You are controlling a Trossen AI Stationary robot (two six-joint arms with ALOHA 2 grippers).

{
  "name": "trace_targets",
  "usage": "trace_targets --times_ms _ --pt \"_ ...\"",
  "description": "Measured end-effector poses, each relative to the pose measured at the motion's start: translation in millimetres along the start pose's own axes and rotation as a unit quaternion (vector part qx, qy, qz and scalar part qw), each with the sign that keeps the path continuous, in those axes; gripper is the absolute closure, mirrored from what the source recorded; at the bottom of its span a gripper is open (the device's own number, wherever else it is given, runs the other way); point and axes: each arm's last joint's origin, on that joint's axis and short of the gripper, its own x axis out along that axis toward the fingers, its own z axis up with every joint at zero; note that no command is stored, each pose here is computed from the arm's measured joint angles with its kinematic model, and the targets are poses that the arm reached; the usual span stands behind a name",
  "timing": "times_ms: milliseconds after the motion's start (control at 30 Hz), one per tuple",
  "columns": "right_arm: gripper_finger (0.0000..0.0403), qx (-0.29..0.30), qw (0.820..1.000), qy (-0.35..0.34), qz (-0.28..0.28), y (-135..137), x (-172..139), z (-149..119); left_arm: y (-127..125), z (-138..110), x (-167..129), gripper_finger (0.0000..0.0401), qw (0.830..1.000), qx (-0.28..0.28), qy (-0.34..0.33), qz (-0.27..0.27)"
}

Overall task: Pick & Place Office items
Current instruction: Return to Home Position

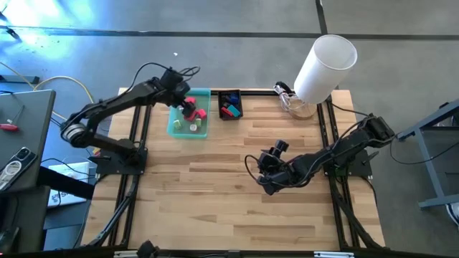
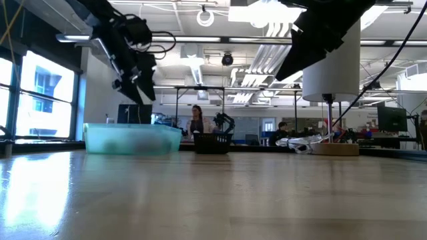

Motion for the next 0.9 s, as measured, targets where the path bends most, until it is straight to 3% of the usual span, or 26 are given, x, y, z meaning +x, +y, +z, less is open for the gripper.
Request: trace_targets --times_ms 267,500,700,900 --pt "0.0217 -0.03 1.0 0.0 -0.001 -0.8 1.2 0.8 -16.3 -5.8 -16.0 0.0053 0.996 -0.058 0.012 -0.062" --pt "0.0224 -0.056 0.998 0.0 -0.001 -0.7 1.1 0.8 -34.8 -7.6 -15.9 0.0066 0.998 -0.007 0.012 -0.064" --pt "0.0273 -0.114 0.993 -0.016 -0.008 -1.3 -10.7 -0.6 -48.0 -10.6 -16.8 0.0116 0.997 0.014 0.018 -0.074" --pt "0.0352 -0.175 0.984 -0.036 -0.006 -17.8 -32.7 2.4 -55.4 -25.9 -30.7 0.0203 0.995 0.054 0.064 -0.058"
